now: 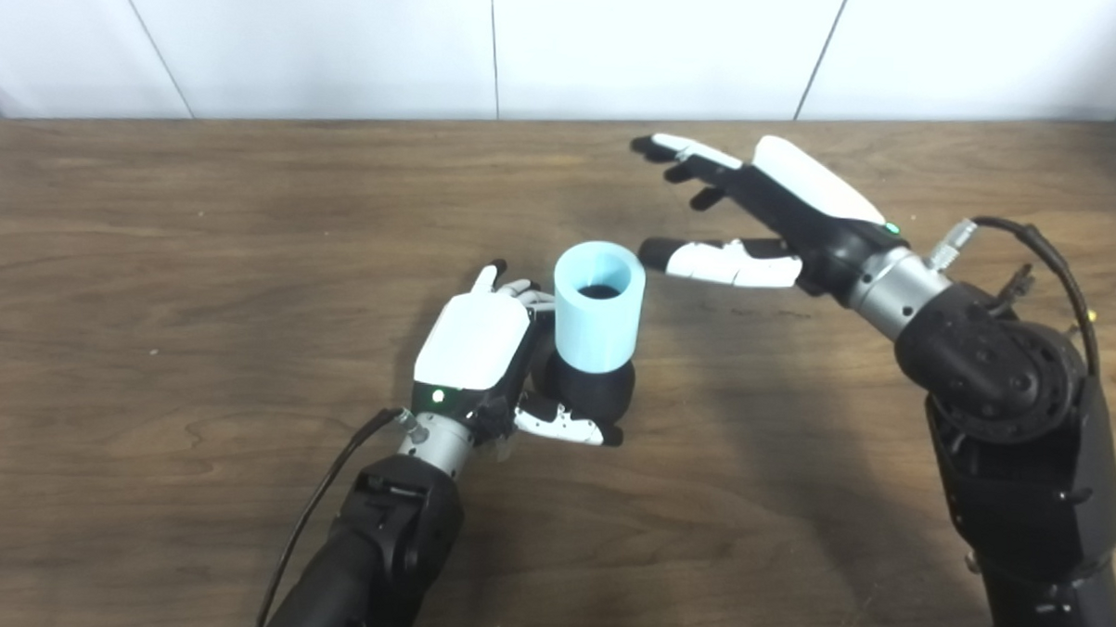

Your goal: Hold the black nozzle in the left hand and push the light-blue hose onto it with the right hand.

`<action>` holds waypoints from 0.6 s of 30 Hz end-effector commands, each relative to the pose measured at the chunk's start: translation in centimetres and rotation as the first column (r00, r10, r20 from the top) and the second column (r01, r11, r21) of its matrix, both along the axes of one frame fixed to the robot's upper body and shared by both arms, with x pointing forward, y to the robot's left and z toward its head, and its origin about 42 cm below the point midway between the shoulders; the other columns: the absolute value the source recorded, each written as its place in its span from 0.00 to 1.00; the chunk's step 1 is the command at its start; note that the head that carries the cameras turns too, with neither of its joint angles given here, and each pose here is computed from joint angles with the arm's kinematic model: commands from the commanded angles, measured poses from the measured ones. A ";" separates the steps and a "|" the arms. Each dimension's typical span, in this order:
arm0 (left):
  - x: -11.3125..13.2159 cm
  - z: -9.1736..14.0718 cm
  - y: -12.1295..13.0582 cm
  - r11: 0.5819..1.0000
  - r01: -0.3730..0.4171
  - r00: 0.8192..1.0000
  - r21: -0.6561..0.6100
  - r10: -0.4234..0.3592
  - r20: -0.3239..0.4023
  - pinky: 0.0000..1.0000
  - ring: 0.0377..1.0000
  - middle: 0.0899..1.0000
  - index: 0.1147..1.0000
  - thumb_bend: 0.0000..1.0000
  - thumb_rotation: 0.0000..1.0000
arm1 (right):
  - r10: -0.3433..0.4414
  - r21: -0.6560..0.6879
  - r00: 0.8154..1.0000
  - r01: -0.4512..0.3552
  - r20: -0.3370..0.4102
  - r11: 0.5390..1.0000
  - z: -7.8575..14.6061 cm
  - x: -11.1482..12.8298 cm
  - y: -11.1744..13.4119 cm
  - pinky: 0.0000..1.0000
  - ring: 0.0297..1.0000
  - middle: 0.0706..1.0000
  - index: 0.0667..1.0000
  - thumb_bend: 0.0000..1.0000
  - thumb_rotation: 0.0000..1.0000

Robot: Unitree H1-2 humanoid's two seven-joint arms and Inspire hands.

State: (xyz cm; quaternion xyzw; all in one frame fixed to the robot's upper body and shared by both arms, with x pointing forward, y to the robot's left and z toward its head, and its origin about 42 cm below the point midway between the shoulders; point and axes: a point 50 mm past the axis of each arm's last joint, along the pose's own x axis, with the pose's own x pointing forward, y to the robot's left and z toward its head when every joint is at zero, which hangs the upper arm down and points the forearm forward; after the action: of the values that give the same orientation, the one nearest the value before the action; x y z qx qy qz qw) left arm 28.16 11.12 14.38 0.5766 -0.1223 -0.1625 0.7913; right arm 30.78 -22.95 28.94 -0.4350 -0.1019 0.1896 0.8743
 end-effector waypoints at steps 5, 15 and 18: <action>-0.2 -0.8 0.2 1.000 0.011 0.999 0.027 -0.010 -0.043 1.00 0.85 0.73 0.42 0.52 0.05 | -0.113 0.123 0.994 0.112 0.002 0.986 -1.7 0.2 -1.6 0.74 0.84 0.88 0.88 0.54 0.97; -0.1 -0.7 0.5 0.999 0.020 1.000 0.028 -0.019 -0.024 1.00 0.83 0.73 0.43 0.52 0.07 | -0.208 0.291 0.978 0.208 -0.029 0.934 -5.1 -0.7 -2.5 0.69 0.81 0.85 0.87 0.53 0.99; -0.1 -0.6 0.6 0.999 0.020 1.000 0.033 -0.019 -0.018 1.00 0.83 0.73 0.43 0.52 0.07 | -0.214 0.294 0.976 0.213 -0.030 0.932 -5.4 -0.9 -2.4 0.71 0.81 0.85 0.88 0.52 1.00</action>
State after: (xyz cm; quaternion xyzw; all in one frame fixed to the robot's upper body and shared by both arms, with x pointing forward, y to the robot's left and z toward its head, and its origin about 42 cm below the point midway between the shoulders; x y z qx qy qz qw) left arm 28.25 11.52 14.34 0.5787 -0.1298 -0.1672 0.7876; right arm 29.53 -25.25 21.96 -0.2983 -0.0356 0.0860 0.9499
